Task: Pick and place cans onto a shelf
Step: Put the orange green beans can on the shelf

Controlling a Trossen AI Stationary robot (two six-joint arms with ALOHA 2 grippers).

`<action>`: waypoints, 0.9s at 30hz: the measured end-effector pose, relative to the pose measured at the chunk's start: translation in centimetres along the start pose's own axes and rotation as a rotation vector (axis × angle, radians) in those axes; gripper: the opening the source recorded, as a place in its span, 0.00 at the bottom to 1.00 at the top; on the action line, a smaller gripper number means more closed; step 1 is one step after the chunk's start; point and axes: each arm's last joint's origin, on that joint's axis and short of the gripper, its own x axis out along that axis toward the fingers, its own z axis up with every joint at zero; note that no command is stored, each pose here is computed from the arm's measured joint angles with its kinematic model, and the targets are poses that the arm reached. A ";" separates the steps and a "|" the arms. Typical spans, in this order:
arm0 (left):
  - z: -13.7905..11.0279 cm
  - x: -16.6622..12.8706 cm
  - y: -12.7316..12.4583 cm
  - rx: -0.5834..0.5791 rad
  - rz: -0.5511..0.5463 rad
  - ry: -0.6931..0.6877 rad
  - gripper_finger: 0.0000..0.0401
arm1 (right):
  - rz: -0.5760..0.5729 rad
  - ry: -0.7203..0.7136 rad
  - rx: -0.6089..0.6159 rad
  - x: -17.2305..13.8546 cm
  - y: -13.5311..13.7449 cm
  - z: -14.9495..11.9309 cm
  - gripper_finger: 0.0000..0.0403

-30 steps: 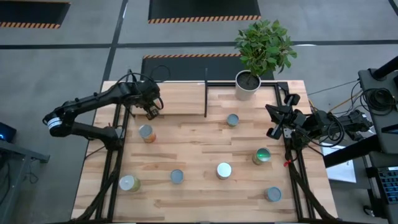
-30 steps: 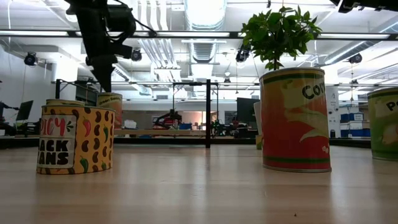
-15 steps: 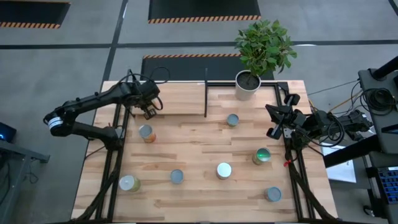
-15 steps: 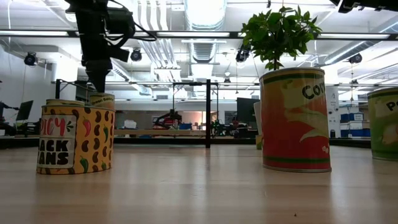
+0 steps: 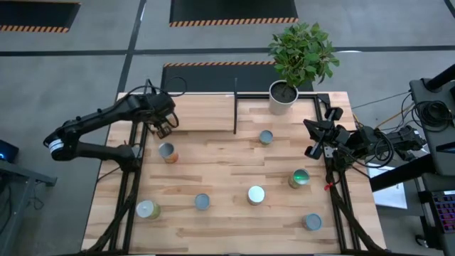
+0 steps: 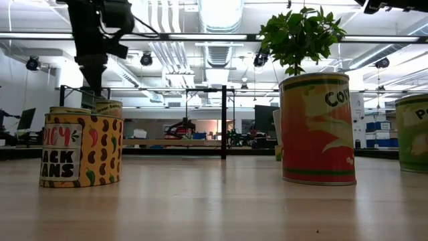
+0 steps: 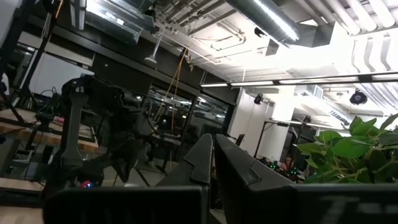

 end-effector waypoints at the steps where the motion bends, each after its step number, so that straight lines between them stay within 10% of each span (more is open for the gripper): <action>1: -0.2 -0.2 0.0 -0.002 -0.015 -0.007 0.00 | 0.000 0.000 0.000 0.0 0.0 0.0 0.02; 8: -0.8 -1.0 -0.5 0.018 -0.247 -0.047 0.00 | 0.000 0.000 0.000 0.0 0.0 0.0 0.02; 27: 0.5 1.4 -0.6 0.002 -0.047 0.060 0.00 | 0.000 0.000 0.002 0.0 0.0 0.0 0.02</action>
